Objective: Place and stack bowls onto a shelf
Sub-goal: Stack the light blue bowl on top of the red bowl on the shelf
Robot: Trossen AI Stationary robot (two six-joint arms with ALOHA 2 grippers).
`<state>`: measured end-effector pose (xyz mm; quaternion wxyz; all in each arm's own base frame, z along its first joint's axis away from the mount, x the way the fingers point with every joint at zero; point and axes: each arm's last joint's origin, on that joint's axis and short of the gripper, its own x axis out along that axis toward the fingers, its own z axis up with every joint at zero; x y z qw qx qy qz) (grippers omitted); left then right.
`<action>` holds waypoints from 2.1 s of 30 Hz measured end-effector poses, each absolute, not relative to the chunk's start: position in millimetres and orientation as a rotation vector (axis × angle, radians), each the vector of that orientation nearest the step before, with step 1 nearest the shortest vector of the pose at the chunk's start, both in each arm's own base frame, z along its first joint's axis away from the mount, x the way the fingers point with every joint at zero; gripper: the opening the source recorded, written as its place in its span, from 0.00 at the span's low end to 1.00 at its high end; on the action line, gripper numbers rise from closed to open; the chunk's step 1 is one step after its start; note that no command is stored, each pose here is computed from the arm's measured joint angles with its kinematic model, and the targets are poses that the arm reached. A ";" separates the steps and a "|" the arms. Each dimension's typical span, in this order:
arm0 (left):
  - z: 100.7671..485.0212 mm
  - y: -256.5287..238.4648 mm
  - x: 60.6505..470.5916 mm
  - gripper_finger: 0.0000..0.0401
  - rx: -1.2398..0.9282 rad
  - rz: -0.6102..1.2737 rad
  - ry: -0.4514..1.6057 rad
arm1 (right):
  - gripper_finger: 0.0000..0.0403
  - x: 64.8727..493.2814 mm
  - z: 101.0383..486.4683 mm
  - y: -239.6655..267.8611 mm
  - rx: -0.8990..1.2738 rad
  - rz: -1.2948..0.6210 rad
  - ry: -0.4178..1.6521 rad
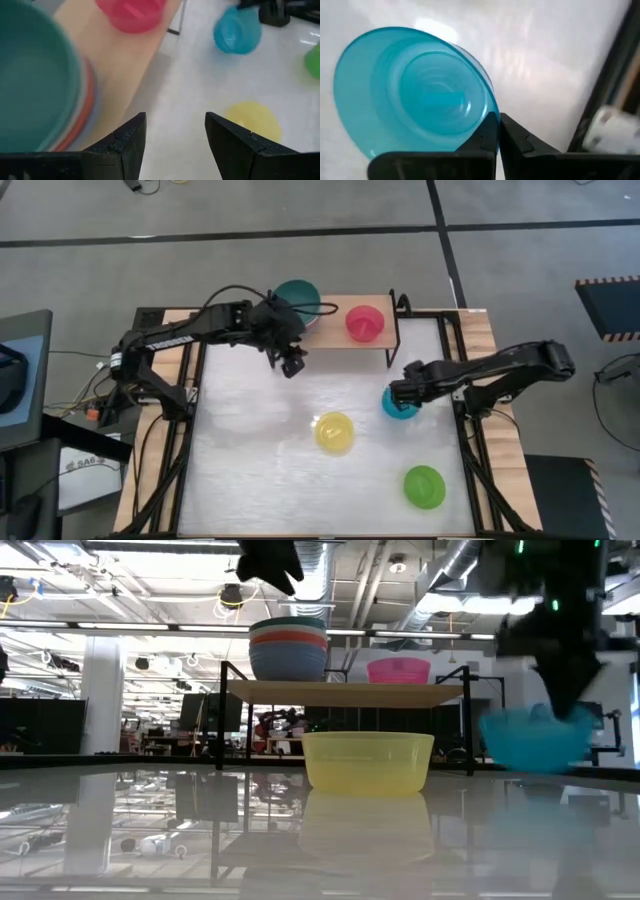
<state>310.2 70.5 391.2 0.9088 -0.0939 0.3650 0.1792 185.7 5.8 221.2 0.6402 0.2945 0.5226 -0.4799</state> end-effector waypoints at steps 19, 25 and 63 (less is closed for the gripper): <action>373.8 56.2 375.8 0.47 -0.110 0.337 0.516 | 0.06 241.9 338.0 -0.6 0.387 -0.981 0.574; 382.1 47.1 379.3 0.47 -0.014 0.417 0.439 | 0.06 256.4 336.9 -3.4 0.308 -0.963 0.596; 357.6 150.8 411.8 0.00 -0.067 0.676 0.163 | 0.38 209.6 422.8 -29.9 0.225 -0.956 0.545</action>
